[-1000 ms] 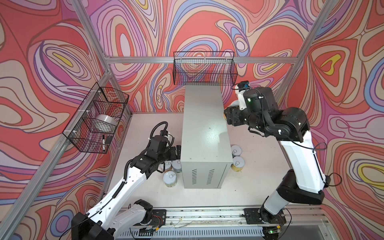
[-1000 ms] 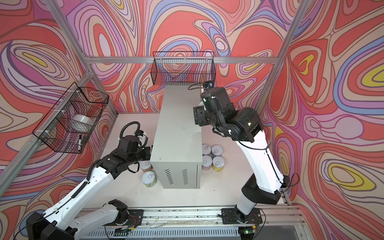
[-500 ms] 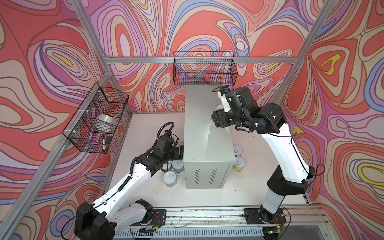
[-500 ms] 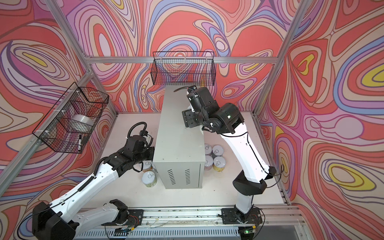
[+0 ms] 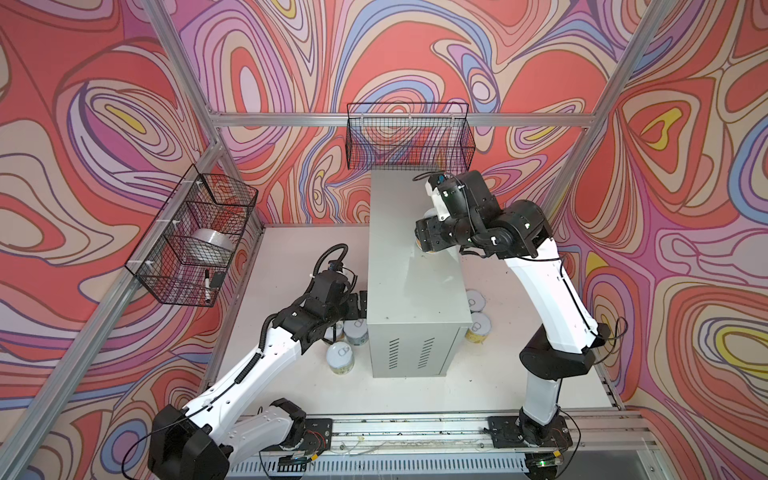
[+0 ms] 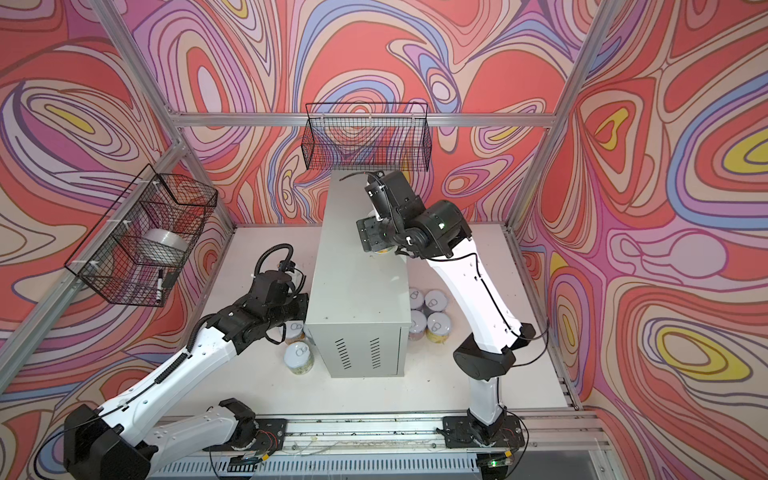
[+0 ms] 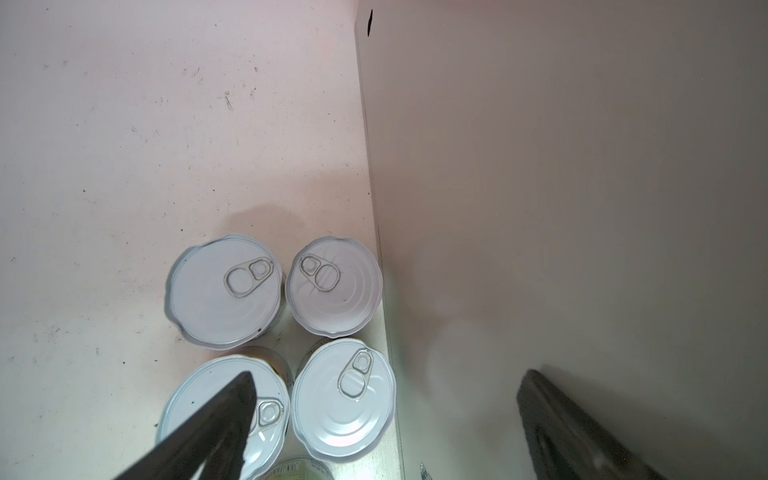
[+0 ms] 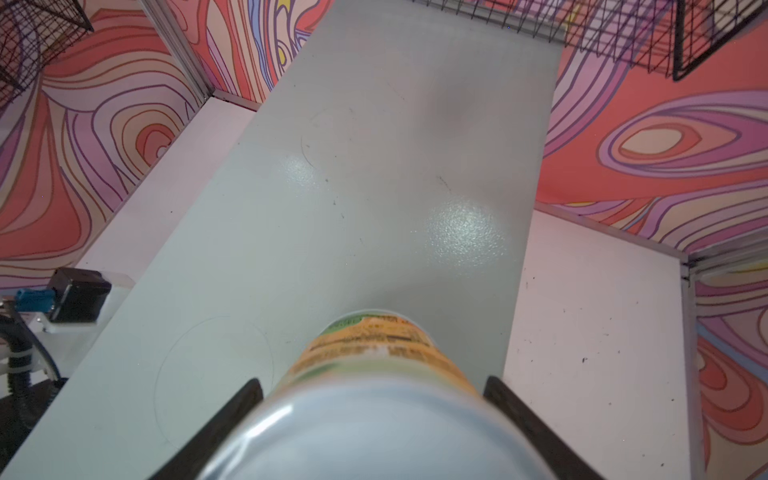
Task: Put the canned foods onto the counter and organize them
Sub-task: 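Lift the tub with the right gripper and carry it onto the cabinet top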
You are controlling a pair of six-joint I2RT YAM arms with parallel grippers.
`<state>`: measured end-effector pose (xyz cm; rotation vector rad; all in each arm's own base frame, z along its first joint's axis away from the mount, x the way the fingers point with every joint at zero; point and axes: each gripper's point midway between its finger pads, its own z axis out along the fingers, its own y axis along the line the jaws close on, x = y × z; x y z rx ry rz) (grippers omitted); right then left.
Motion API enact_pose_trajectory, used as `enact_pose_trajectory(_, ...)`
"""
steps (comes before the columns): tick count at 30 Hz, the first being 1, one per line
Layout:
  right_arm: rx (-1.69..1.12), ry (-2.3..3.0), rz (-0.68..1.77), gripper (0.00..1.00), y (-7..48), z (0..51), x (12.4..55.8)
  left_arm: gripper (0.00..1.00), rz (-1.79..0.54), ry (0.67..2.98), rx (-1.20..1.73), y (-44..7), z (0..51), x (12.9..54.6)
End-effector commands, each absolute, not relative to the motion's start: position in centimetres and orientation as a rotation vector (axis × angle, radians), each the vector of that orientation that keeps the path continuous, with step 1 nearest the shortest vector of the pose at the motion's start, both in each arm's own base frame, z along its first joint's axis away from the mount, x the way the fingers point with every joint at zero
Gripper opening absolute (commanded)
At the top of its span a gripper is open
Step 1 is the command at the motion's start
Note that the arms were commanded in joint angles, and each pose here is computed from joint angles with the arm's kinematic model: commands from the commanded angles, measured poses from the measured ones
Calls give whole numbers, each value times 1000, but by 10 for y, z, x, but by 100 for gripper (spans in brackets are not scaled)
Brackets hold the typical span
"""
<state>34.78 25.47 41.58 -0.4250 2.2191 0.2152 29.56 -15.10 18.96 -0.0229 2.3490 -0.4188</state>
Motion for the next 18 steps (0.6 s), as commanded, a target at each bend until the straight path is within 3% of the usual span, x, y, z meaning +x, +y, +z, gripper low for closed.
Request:
enact_pose_trajectory(1, -423, 2169, 276, 94, 262, 429, 351, 99, -487, 2309, 28, -166, 202, 295)
enact_pose_trajectory(3, -428, 2166, 291, 98, 265, 429, 351, 99, -483, 2311, 29, -166, 201, 296)
enact_pose_trajectory(18, -393, 2121, 395, 98, 242, 458, 313, 99, -465, 2300, 34, -163, 204, 296)
